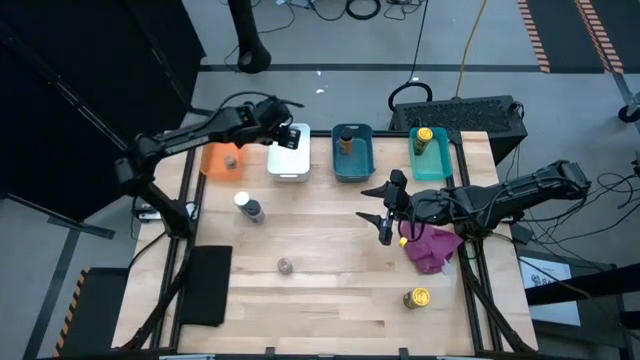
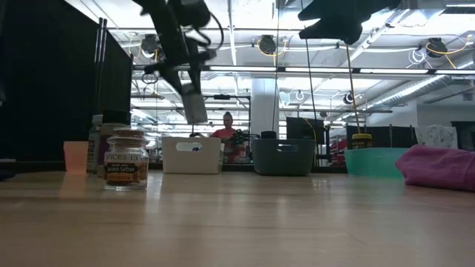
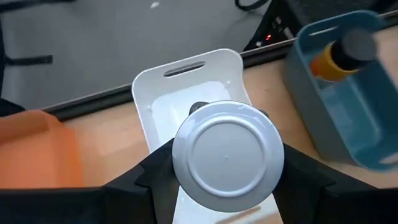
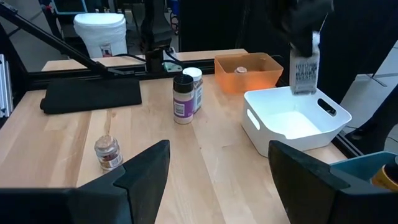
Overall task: Sort spices by type
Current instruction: Put the white seasoning bottle into the white bin
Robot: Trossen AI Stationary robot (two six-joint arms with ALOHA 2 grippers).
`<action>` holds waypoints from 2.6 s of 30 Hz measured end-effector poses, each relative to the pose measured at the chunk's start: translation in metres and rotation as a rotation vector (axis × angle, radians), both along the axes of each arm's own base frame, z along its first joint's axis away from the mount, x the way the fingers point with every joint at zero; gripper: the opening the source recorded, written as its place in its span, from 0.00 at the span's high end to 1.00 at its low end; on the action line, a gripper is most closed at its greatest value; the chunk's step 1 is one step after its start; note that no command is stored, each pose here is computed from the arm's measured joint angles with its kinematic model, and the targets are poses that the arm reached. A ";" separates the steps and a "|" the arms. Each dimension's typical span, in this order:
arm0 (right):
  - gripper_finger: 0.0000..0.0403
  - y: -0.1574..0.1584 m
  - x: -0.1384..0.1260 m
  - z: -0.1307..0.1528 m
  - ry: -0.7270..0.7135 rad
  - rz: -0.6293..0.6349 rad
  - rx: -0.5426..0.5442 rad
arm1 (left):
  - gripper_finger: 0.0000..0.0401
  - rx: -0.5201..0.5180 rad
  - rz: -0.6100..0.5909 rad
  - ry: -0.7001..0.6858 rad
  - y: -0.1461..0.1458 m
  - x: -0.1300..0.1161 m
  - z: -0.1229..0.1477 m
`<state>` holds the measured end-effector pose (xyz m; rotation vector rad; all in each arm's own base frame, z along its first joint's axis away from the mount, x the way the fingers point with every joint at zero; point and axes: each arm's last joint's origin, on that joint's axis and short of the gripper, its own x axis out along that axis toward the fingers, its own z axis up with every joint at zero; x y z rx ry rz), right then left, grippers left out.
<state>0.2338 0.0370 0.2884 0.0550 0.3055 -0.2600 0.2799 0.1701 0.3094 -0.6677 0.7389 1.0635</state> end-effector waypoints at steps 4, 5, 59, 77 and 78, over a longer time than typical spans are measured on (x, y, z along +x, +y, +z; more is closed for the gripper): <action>0.36 0.000 0.000 -0.001 0.008 -0.001 -0.001 | 0.49 -0.061 0.046 0.019 0.012 0.009 -0.022; 0.36 0.000 0.000 -0.001 0.008 -0.001 -0.001 | 0.49 -0.069 0.051 0.025 0.015 0.012 -0.026; 0.36 0.000 -0.001 -0.004 0.043 -0.003 -0.007 | 0.36 -0.138 0.087 0.187 0.059 0.017 -0.088; 0.36 -0.001 -0.002 -0.006 0.056 -0.014 0.010 | 0.39 -0.241 -0.305 0.326 0.038 0.023 -0.033; 0.36 -0.001 -0.002 -0.006 0.059 -0.015 0.011 | 0.42 -0.273 -0.382 0.345 0.031 0.024 -0.036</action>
